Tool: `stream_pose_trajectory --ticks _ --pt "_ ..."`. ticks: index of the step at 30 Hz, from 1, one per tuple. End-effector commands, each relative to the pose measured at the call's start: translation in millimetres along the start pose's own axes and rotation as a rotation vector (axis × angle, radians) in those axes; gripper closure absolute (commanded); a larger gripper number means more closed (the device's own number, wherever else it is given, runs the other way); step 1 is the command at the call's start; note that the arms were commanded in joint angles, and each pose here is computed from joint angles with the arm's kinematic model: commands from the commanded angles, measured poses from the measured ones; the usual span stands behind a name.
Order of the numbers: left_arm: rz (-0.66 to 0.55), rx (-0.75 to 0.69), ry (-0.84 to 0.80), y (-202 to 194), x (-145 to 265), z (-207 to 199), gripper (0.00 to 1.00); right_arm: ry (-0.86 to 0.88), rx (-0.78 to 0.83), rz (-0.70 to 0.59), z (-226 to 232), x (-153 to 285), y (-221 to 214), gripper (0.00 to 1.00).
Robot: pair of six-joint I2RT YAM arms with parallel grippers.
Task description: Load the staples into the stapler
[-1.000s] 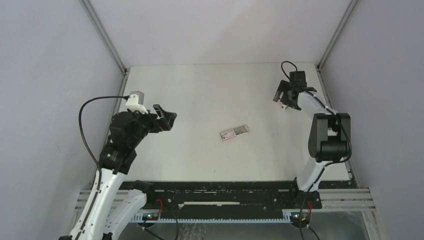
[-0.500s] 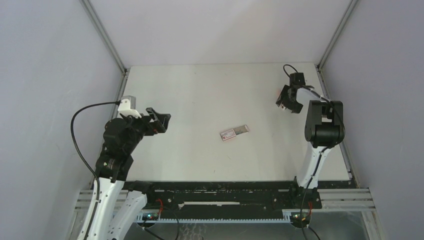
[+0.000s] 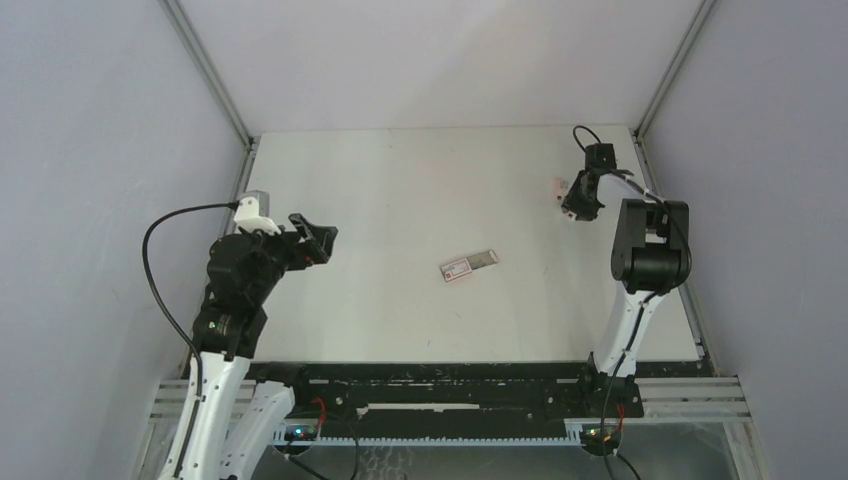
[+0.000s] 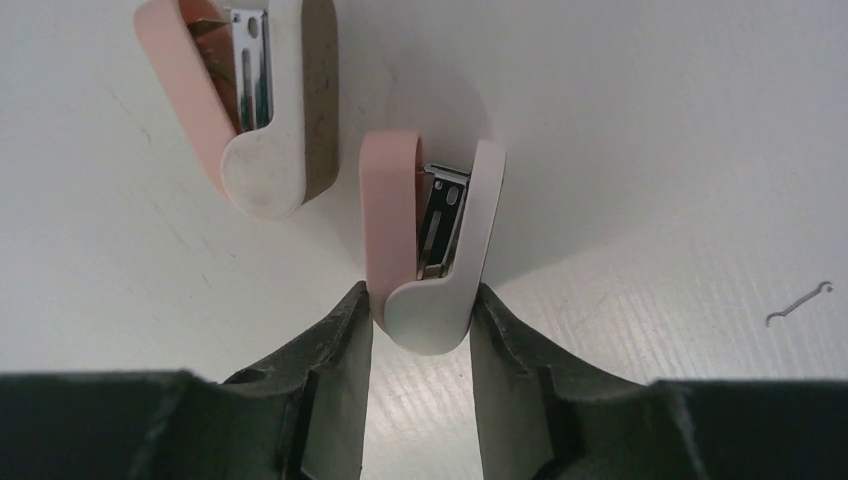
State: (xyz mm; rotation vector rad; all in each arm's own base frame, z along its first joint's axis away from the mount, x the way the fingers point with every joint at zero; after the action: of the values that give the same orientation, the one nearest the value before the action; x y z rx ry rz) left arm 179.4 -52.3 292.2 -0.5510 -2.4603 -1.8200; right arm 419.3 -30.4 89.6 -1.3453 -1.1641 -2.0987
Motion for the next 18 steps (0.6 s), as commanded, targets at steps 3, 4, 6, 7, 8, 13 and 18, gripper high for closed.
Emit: stream_pose_trajectory --ticks 3,4,6,7,8,13,18 --pt "-0.020 0.034 -0.105 -10 -9 -9 0.10 0.174 0.007 -0.090 9 53 5 0.99" --pt "-0.022 0.041 -0.124 -12 -10 -13 0.11 0.207 0.010 -0.100 9 63 1 1.00" --pt "-0.028 0.052 -0.156 -18 -14 -23 0.11 0.287 0.028 -0.124 10 85 -12 1.00" --pt "-0.036 0.059 -0.178 -20 -17 -30 0.11 0.331 0.047 -0.134 13 95 -21 1.00" --pt "-0.032 0.069 -0.209 -23 -20 -39 0.11 0.382 0.078 -0.150 18 109 -32 1.00" --pt "-0.007 0.132 -0.402 -29 -31 -91 0.11 0.635 0.245 -0.274 36 165 -97 1.00" --pt "0.027 0.185 -0.589 -32 -37 -140 0.12 0.892 0.405 -0.378 51 208 -166 1.00"
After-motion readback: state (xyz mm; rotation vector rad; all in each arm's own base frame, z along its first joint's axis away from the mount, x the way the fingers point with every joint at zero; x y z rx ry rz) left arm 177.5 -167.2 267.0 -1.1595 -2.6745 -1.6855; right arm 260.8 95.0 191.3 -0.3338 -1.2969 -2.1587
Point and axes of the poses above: each gripper's point midway between its finger pads, its own x axis back along the fingers, its own z axis along the line the jaws close on, y = z × x, the point moved 8 cm from there along x, back along the fingers, and after that the axes turned 6 degrees about -x, right-handed, at the moved point
